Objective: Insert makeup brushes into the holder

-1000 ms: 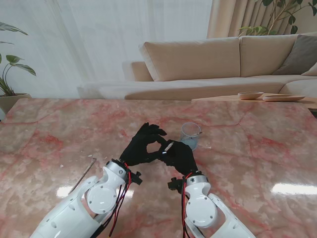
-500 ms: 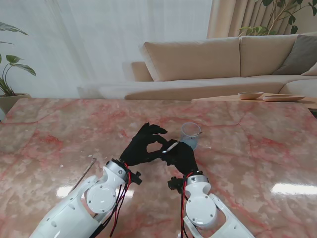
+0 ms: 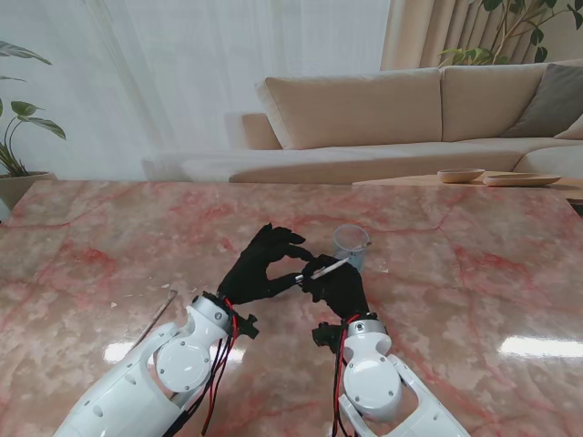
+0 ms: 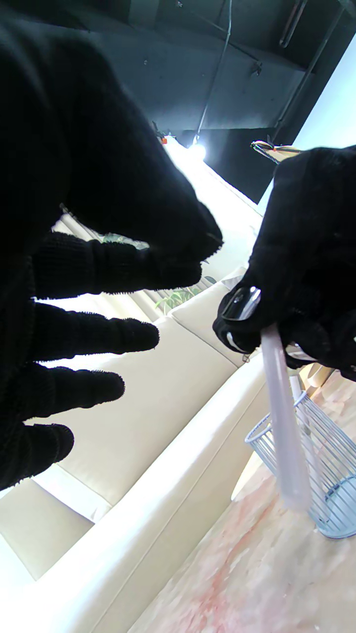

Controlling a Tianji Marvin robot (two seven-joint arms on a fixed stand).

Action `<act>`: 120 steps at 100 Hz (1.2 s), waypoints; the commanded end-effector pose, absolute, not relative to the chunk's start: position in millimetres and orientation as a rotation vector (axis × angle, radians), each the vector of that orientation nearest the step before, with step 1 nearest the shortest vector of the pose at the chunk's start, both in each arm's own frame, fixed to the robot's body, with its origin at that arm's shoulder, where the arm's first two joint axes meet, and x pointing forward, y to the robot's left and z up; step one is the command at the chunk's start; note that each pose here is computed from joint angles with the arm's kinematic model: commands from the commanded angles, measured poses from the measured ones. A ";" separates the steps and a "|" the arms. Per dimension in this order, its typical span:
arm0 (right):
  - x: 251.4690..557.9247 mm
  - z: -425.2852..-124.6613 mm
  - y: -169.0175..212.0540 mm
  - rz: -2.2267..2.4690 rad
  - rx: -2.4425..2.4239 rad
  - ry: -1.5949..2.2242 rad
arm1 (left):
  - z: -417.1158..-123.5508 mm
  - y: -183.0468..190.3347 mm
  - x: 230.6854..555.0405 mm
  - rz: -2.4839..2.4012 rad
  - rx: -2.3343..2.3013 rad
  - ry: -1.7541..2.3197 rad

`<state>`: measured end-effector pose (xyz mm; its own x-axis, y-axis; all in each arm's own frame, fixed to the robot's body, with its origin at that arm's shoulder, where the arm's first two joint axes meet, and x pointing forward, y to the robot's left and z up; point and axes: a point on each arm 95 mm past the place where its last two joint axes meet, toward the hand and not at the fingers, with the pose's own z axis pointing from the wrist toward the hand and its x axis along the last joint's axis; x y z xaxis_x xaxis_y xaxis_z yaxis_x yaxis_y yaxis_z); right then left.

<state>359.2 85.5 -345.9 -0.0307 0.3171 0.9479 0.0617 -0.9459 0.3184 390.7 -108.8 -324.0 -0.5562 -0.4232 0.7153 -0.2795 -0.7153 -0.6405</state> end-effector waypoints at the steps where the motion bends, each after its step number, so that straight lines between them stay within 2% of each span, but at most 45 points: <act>1: 355.9 -349.8 87.1 2.079 2.081 0.403 | -327.0 -109.3 388.3 -2.441 -1.438 1.140; 31: 356.9 -345.4 77.5 2.066 2.057 0.366 | -324.1 -99.4 387.3 -2.439 -1.425 1.096; 71: 367.0 -319.3 44.6 2.046 1.944 0.307 | -333.6 -73.7 384.5 -2.360 -1.438 1.125; 120: 408.6 -299.4 -10.8 1.896 1.818 0.341 | -343.8 -48.5 378.8 -2.274 -1.431 1.164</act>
<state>400.4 -0.5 -299.5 -0.0166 0.4863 0.8736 -0.1718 -0.8622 0.4766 381.9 -52.0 -339.5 -0.5104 -0.5397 0.6695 -0.2198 -0.6708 -0.7083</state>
